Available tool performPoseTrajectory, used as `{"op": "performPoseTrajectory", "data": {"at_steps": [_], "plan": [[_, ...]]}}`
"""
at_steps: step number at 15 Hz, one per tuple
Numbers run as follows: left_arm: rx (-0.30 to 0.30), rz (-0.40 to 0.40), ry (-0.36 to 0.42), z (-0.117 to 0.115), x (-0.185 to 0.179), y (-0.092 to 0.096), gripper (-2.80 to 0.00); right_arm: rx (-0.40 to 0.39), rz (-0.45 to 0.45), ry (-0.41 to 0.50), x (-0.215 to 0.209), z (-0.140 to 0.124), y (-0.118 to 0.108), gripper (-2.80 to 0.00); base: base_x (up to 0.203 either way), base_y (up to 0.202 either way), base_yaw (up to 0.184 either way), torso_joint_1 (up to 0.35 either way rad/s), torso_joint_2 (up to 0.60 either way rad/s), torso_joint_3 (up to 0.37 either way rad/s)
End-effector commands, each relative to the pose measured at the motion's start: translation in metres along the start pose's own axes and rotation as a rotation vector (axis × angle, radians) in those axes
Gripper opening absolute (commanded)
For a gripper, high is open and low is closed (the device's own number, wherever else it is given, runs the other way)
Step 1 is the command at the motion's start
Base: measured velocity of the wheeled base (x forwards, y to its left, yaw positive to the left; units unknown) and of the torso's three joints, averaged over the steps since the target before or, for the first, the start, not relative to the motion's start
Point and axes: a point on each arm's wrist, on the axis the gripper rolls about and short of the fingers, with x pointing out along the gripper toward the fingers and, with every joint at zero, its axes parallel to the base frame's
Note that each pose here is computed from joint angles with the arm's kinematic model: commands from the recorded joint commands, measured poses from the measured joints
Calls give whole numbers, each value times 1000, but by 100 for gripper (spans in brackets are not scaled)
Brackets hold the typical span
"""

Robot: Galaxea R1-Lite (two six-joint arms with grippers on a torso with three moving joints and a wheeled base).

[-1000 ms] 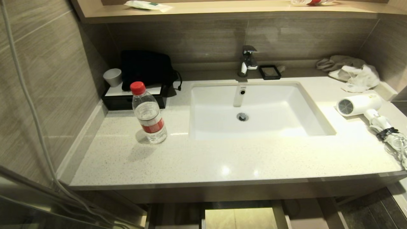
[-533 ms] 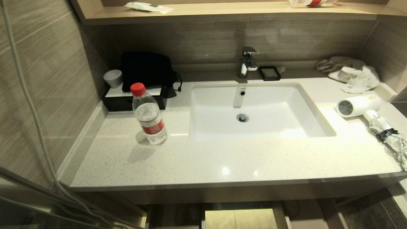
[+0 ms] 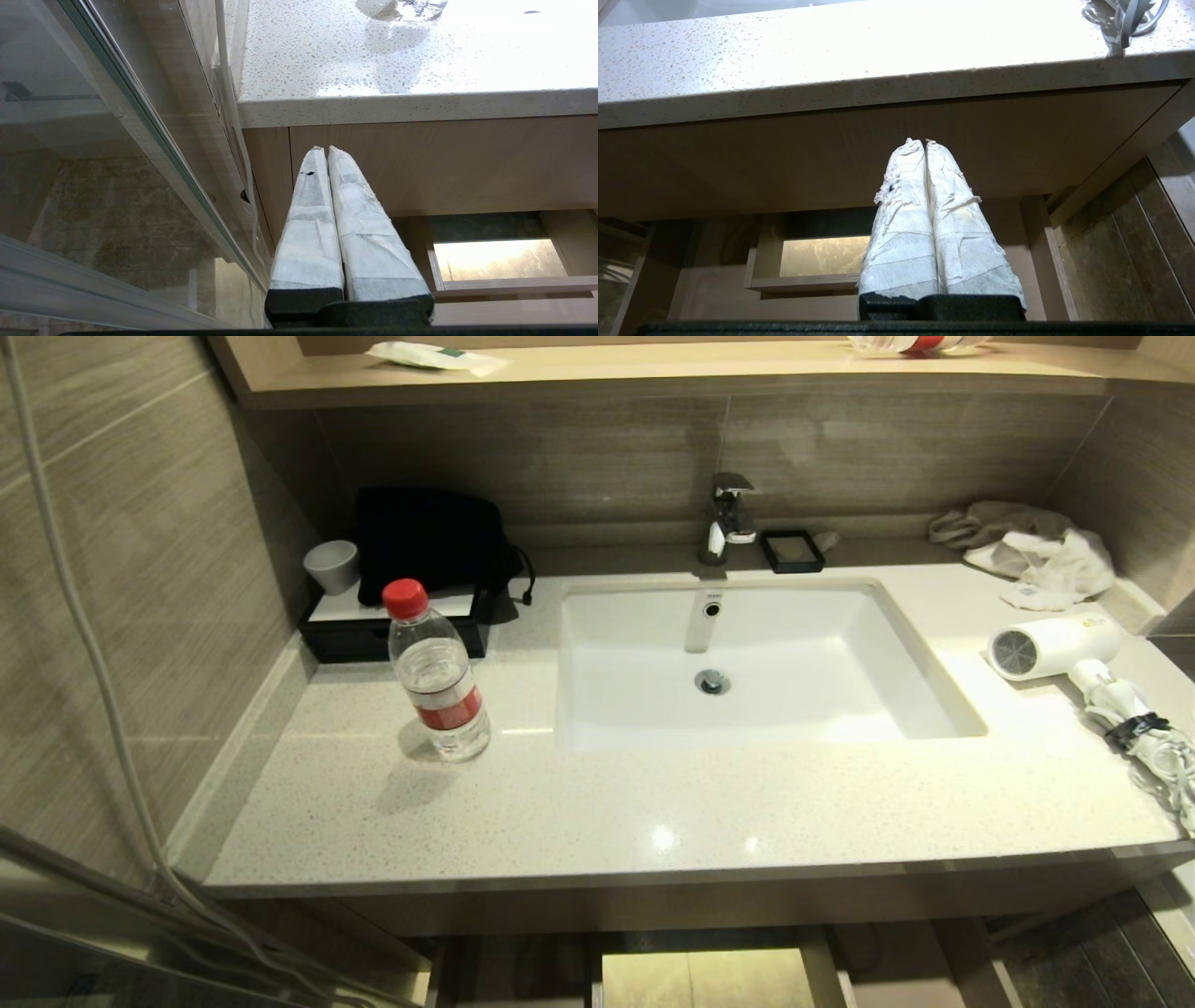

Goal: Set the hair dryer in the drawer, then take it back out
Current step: Pick up the hairdryer

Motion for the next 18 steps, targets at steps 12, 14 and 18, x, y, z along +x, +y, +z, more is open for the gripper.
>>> {"op": "performPoseTrajectory", "data": {"at_steps": [12, 14, 18], "plan": [[26, 0, 3, 0, 0, 0, -280, 0, 0, 4, 0, 0, 0, -280, -113, -104, -2, 2, 0, 2], [16, 0, 2, 0, 0, 0, -280, 0, 0, 3, 0, 0, 0, -280, -3, -23, -2, 3, 3, 4], [16, 0, 3, 0, 0, 0, -280, 0, 0, 3, 0, 0, 0, -280, 0, 0, 0, 0, 0, 0]]}}
